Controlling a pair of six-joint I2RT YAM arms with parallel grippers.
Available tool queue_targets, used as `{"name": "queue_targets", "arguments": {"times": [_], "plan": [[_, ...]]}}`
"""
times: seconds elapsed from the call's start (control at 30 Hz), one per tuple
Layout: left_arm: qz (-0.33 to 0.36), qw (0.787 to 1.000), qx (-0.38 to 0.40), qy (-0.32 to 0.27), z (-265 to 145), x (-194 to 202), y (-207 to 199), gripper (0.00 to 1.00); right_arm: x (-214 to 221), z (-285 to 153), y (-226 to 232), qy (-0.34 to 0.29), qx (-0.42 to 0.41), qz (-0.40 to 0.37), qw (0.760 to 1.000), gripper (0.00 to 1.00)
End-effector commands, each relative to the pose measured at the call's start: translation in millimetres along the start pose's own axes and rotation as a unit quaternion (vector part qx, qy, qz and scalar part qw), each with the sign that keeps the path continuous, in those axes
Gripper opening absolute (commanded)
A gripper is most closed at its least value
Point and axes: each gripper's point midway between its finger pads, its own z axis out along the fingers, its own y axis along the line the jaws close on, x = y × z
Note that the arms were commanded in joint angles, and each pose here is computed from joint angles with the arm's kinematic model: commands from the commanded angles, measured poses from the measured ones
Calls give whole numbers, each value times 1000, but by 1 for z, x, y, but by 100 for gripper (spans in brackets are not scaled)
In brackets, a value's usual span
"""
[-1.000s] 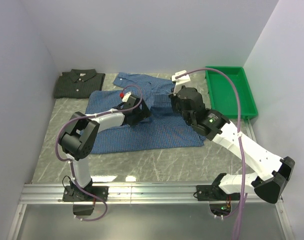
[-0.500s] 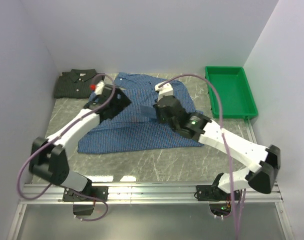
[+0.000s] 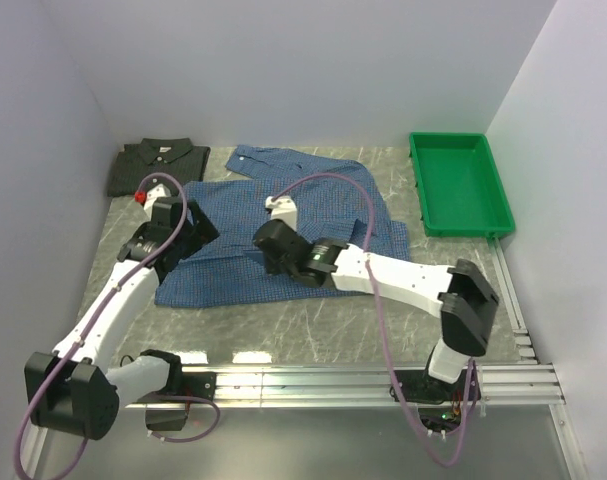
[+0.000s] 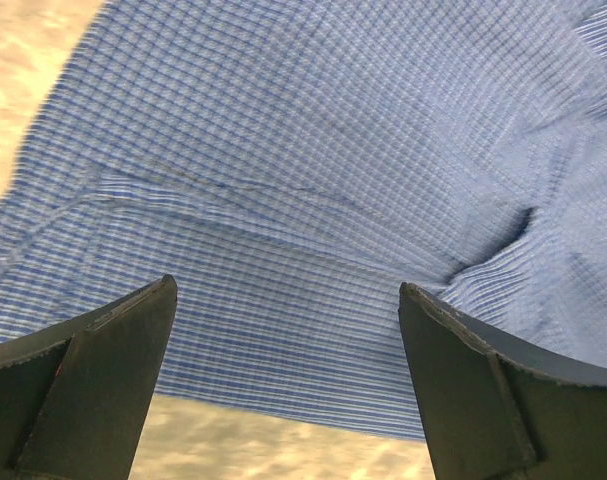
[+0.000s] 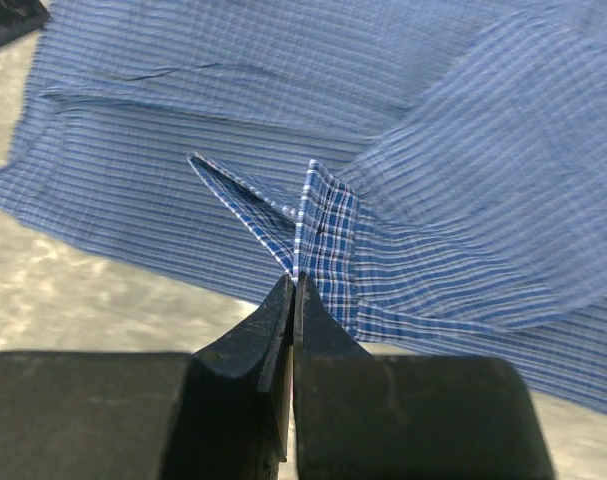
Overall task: Fold and stack the long sleeve shirts
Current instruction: Fold the shirt
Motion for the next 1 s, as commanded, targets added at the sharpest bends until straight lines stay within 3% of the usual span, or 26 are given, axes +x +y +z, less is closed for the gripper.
{"name": "queue_targets", "arguments": {"times": [0.0, 0.2, 0.43, 0.97], "plan": [[37, 999, 12, -15, -2, -3, 10, 99, -29, -5, 37, -46, -27, 71, 996, 0], [38, 999, -2, -10, 4, 7, 22, 99, -32, -1, 41, -64, -10, 121, 991, 0], [25, 1000, -15, -6, 6, 5, 30, 99, -57, -7, 59, -102, -53, 163, 980, 0], [-4, 1000, -24, -8, 10, -1, 42, 99, -15, 44, 131, -17, -111, 158, 981, 0]]}}
